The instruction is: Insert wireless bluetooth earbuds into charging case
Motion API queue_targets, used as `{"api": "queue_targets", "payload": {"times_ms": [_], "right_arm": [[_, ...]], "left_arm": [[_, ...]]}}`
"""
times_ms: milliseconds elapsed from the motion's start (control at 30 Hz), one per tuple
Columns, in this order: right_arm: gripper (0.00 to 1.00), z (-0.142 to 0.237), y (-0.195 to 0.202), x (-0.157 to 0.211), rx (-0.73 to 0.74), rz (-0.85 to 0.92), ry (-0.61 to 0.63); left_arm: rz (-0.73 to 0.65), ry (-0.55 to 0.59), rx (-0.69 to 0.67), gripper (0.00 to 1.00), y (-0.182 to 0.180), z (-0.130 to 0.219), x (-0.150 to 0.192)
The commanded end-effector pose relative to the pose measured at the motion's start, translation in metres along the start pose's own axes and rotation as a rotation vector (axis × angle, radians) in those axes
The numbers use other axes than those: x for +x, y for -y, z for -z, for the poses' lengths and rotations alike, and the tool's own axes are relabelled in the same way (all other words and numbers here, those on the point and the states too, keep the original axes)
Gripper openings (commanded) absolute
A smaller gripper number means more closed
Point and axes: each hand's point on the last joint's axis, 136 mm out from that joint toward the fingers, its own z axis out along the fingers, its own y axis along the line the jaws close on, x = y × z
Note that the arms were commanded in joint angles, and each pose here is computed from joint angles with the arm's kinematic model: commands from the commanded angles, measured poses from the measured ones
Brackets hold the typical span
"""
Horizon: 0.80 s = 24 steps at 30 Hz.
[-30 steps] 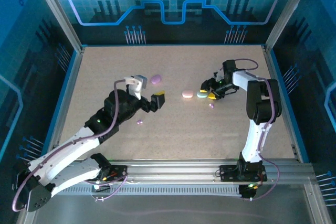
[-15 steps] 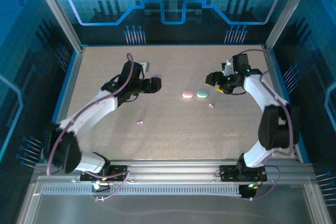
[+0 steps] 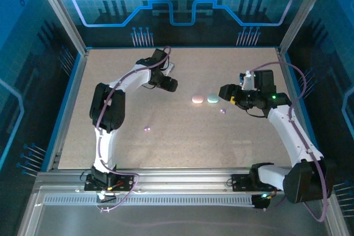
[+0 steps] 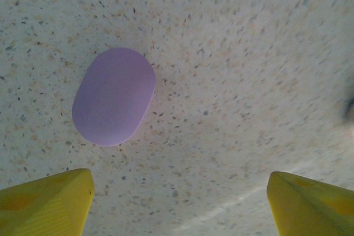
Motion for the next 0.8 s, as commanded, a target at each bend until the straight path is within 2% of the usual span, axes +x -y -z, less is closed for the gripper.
{"api": "queue_targets", "payload": {"times_ms": [0,367,767], "right_arm": [[0.75,0.000,0.002,0.019,0.000,-0.036,-0.047],[0.75,-0.012,0.015,0.036,-0.001,-0.093,-0.110],[0.75,-0.018,0.016,0.038,-0.006,-0.110,-0.136]], "left_arm": [[-0.127,-0.091,-0.030,0.82,-0.020,-0.008,0.010],[-0.144,-0.135,0.016,0.69,-0.035,-0.040,0.012],[-0.171,-0.066,0.038,0.62,-0.032,-0.047,-0.011]]}}
